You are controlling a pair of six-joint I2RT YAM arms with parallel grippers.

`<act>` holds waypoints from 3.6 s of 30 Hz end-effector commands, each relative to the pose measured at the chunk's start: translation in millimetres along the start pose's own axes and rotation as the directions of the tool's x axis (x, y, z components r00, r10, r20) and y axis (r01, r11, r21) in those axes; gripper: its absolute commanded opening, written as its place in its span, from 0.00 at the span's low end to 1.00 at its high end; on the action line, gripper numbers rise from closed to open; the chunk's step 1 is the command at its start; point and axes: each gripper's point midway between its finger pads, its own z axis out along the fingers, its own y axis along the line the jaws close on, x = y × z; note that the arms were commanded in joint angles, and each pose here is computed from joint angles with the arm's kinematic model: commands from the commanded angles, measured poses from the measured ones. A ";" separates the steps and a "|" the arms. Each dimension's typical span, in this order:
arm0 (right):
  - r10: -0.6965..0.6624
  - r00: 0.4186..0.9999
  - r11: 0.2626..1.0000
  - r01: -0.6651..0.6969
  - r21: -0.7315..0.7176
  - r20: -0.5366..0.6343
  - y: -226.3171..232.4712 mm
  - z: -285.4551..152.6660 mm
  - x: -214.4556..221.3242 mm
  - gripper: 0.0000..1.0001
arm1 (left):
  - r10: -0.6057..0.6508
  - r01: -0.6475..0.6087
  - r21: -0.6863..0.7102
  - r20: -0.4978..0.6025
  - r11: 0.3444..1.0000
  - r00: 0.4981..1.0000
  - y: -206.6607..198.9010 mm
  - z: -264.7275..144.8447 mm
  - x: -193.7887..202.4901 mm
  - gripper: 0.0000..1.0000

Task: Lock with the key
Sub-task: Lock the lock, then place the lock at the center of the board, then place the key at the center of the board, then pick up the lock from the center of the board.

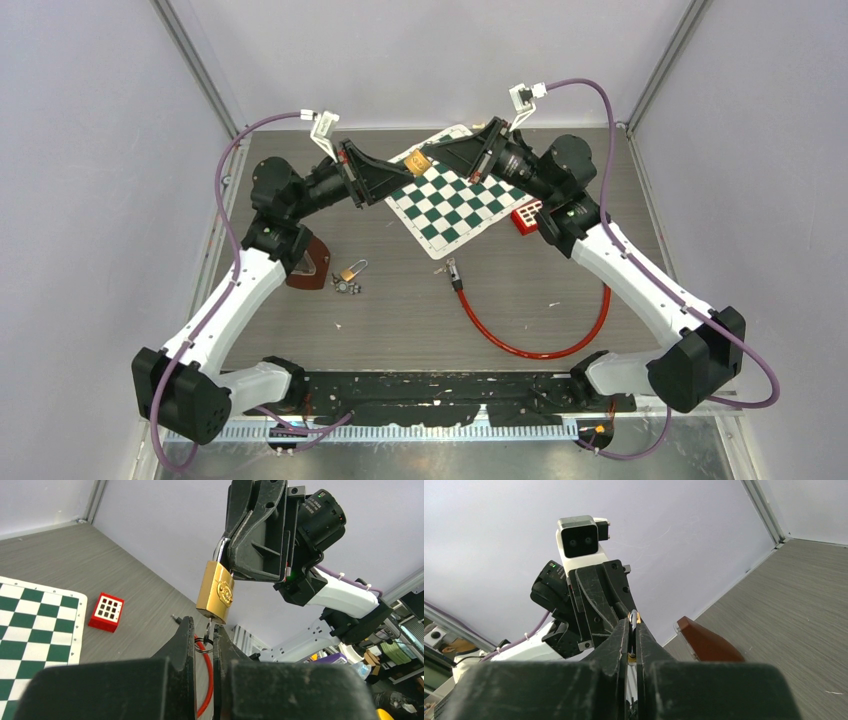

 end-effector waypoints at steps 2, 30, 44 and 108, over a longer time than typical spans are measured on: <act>-0.098 0.978 0.995 0.101 -0.010 0.186 13.3 -11.4 -40.3 0.05 | 0.046 -0.045 0.009 -0.071 0.999 0.996 -0.4 -12.7 16.0 0.00; -0.181 0.787 0.907 0.365 0.209 -0.589 -152.1 -75.2 182.6 0.05 | -0.010 -0.129 -0.325 -0.392 0.937 0.920 118.5 -78.0 237.3 0.00; 0.052 0.642 0.986 0.087 0.140 -0.765 -181.5 -58.0 319.2 0.05 | 0.038 -0.188 -0.307 -0.438 0.933 0.898 135.4 -101.0 306.0 0.02; 0.167 0.577 0.603 0.582 0.546 -0.800 -249.0 -135.1 275.7 0.59 | 0.209 -0.213 -0.751 -0.102 0.625 0.973 142.1 -122.0 144.7 1.00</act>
